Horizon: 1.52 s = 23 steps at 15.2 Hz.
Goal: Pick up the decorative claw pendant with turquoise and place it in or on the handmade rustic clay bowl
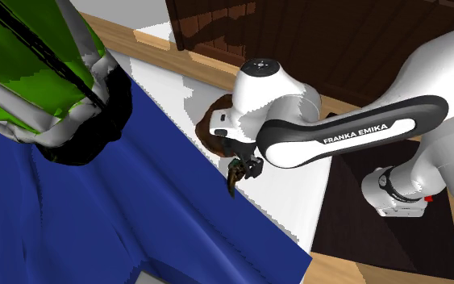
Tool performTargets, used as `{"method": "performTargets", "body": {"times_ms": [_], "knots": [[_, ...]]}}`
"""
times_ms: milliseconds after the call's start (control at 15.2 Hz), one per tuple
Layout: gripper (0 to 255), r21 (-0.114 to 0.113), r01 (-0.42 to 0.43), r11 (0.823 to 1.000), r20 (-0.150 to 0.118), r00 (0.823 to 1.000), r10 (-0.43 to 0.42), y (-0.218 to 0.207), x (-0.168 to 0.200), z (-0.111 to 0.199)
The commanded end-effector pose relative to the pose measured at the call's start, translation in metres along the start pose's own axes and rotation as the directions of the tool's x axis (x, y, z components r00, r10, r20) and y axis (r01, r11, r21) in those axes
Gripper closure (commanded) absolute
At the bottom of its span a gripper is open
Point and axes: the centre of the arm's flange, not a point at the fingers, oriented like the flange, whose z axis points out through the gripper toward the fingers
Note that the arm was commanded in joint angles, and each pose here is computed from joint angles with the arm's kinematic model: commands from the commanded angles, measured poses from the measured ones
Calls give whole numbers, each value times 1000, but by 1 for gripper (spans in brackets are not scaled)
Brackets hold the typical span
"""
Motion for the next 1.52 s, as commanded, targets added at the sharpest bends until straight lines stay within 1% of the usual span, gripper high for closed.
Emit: {"method": "performTargets", "body": {"times_ms": [0,396,462,1056,1452], "knots": [[0,1,-10,1000,7,1000,10,4,-6,6],[0,1,-10,1000,7,1000,10,4,-6,6],[255,1,-10,1000,7,1000,10,4,-5,5],[255,1,-10,1000,7,1000,10,4,-6,6],[255,1,-10,1000,7,1000,10,0,1,-25]]}}
